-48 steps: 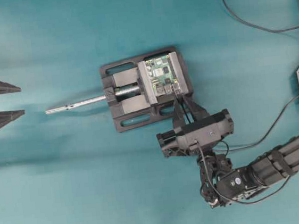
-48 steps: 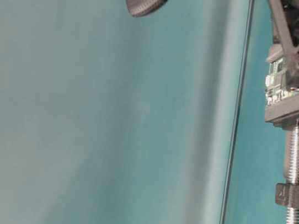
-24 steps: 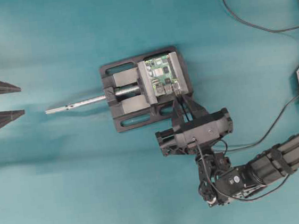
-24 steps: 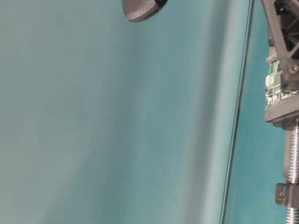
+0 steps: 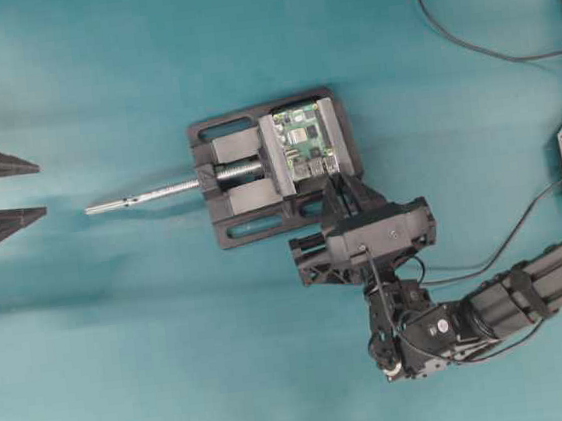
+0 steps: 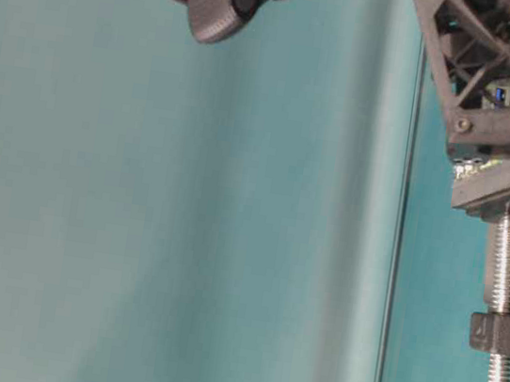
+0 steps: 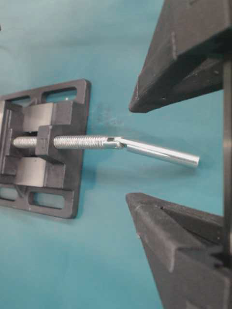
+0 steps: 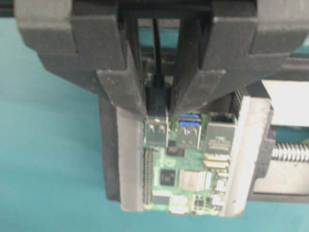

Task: Insert the USB into the fixed PCB.
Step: 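Push the USB plug forward into the USB port with the right gripper, then hold the plug seated in the port, then open the right gripper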

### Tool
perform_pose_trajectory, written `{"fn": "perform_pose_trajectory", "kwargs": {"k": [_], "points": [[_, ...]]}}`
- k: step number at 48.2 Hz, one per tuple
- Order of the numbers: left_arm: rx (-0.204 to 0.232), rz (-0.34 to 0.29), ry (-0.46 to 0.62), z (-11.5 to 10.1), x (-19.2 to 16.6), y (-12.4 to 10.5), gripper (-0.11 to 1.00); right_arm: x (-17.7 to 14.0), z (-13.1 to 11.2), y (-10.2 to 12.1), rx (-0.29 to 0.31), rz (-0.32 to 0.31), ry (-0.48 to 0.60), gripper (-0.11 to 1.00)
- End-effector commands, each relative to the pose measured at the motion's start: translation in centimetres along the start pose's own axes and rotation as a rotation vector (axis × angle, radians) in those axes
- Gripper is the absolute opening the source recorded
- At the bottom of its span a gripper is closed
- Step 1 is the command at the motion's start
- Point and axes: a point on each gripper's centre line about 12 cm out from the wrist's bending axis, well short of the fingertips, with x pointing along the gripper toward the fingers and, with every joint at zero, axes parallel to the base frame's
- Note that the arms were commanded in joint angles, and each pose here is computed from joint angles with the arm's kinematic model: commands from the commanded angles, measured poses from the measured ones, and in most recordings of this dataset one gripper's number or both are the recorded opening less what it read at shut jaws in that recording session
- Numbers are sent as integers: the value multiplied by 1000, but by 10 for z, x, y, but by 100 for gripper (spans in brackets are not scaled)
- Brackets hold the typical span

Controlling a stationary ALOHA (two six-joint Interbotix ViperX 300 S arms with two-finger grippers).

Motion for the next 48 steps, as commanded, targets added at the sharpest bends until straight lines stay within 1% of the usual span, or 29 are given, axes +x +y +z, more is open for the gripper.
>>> {"fn": "perform_pose_trajectory", "kwargs": {"k": [1,7,17,38,48], "points": [[-7,0,-14,5,1,0,83,10,23,3,65,-28,12,21],[-5,0,-12,5,1,0,83,11,22,3,66,-22,20,21],[-5,0,-14,5,1,-1,83,12,13,4,44,-20,17,21],[-5,0,-14,5,1,-1,83,20,16,5,53,-38,23,21],[-5,0,-12,5,1,0,83,19,13,5,47,-27,29,21]]}}
